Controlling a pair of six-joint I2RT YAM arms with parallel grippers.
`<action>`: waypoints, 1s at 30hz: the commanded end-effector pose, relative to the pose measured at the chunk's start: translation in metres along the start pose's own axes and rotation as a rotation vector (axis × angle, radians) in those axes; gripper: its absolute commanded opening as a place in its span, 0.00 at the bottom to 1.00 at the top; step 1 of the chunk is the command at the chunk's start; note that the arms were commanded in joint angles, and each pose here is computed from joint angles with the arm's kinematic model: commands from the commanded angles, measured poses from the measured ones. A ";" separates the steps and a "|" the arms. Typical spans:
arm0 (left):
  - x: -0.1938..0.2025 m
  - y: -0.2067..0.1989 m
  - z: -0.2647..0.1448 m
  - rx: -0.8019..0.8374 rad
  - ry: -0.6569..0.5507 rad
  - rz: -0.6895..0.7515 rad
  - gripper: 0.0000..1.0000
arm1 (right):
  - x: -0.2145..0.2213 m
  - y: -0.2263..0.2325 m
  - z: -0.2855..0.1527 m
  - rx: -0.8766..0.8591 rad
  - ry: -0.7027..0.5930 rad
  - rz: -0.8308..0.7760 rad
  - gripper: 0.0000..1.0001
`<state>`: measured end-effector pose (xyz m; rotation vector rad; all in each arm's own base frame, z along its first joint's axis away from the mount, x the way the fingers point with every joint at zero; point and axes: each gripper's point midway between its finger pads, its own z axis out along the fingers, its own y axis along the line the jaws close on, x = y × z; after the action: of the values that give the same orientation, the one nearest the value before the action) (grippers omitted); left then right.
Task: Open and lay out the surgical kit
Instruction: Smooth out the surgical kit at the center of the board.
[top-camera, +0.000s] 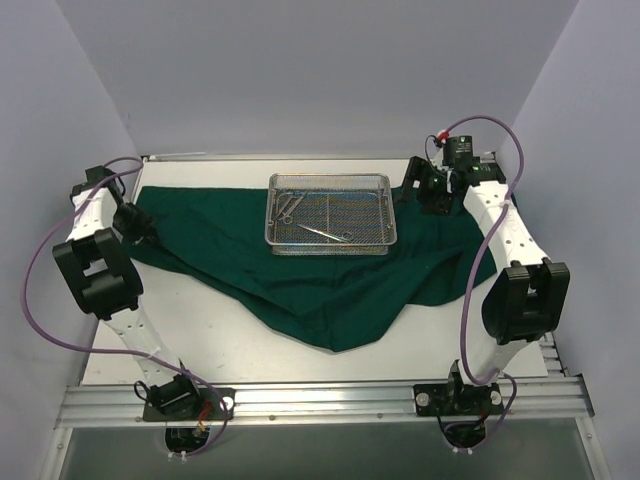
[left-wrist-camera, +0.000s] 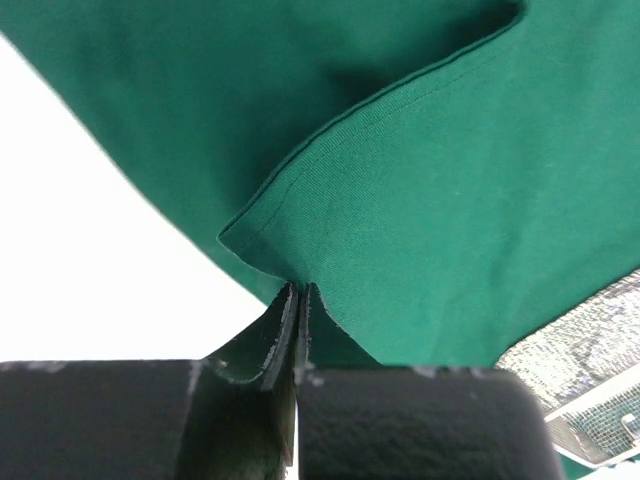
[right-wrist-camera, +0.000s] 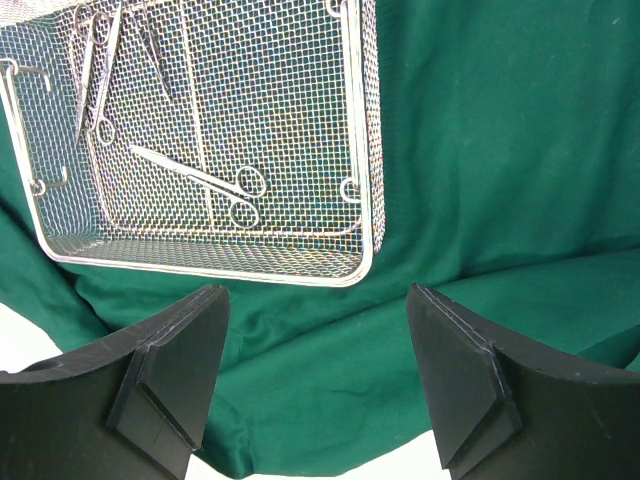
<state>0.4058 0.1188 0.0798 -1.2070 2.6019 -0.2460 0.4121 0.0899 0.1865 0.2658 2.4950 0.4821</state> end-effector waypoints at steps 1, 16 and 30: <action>0.004 0.016 -0.037 -0.072 -0.049 -0.016 0.02 | 0.002 0.009 -0.013 -0.020 -0.011 -0.008 0.73; 0.097 0.083 -0.187 -0.149 -0.369 -0.119 0.02 | 0.057 0.023 -0.004 -0.043 0.137 0.050 0.73; 0.165 0.184 -0.280 -0.411 -0.800 -0.370 0.04 | 0.081 0.045 -0.003 -0.099 0.177 -0.008 0.74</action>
<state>0.1324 0.1132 0.2514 -1.4434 1.8794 0.4300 0.3594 0.1443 0.1478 0.2478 2.6711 0.6173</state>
